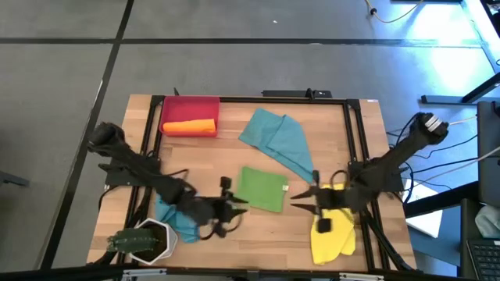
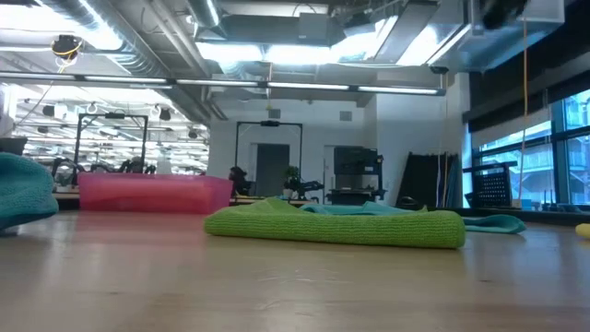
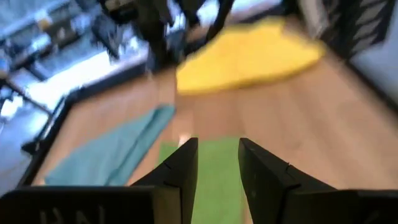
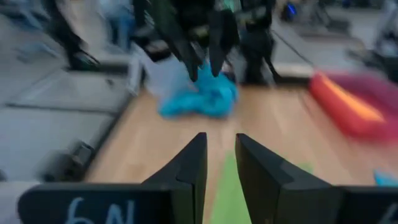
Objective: Roll microfiber towels into tight, uniform cylinder then place into a basket
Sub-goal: Roll the green microfiber towel
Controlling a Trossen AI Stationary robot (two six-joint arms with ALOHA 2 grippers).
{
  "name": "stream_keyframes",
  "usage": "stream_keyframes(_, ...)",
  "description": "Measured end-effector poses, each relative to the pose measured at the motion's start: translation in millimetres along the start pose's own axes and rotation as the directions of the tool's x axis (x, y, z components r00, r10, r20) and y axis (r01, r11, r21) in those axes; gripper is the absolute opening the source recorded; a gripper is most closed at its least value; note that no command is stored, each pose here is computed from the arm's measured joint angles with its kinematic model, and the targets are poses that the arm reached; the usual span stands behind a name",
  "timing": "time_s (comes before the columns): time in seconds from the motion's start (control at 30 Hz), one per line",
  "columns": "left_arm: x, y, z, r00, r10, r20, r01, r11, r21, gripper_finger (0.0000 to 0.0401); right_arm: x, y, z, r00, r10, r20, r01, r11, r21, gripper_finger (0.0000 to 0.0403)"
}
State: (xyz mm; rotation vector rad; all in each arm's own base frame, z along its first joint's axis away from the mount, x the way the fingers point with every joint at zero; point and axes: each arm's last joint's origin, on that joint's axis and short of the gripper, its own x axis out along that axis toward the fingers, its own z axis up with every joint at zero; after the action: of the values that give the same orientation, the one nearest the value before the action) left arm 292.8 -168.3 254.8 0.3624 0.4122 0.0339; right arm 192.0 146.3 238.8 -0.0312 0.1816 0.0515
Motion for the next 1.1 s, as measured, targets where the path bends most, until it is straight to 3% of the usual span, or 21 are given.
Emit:
stream_keyframes(0.17, -41, -17, -2, 0.992, 0.027, 0.124, -0.03, 0.999, 0.021, 0.0105, -44, -4, 28, 0.99, 0.08, 0.116, -0.075, 0.996, -0.053, 0.0086)
stream_keyframes(0.37, -56, -20, -24, 0.969, 0.081, 0.234, -0.086, 0.996, 0.01, 0.0105, -93, -31, 55, 0.968, -0.042, 0.247, 0.046, 0.999, -0.011, 0.0086)
stream_keyframes(0.53, -49, -12, -36, 0.973, 0.11, 0.203, -0.115, 0.993, 0.012, 0.0105, -115, -54, 64, 0.95, -0.103, 0.293, 0.082, 0.993, 0.085, 0.0086)
stream_keyframes(0.77, -39, -1, -37, 0.974, 0.134, 0.185, -0.121, 0.989, -0.081, 0.0105, -129, -70, 70, 0.934, -0.113, 0.339, 0.062, 0.985, 0.158, 0.0086)
stream_keyframes(0.97, -15, -5, -59, 0.997, -0.038, 0.065, 0.046, 0.991, -0.128, 0.0105, -132, -73, 71, 0.93, -0.115, 0.348, 0.057, 0.984, 0.171, 0.0086)
stream_keyframes(1.1, 1, -15, -74, 0.997, -0.075, -0.003, 0.074, 0.992, -0.099, 0.0105, -132, -73, 71, 0.931, -0.114, 0.347, 0.057, 0.984, 0.169, 0.0086)
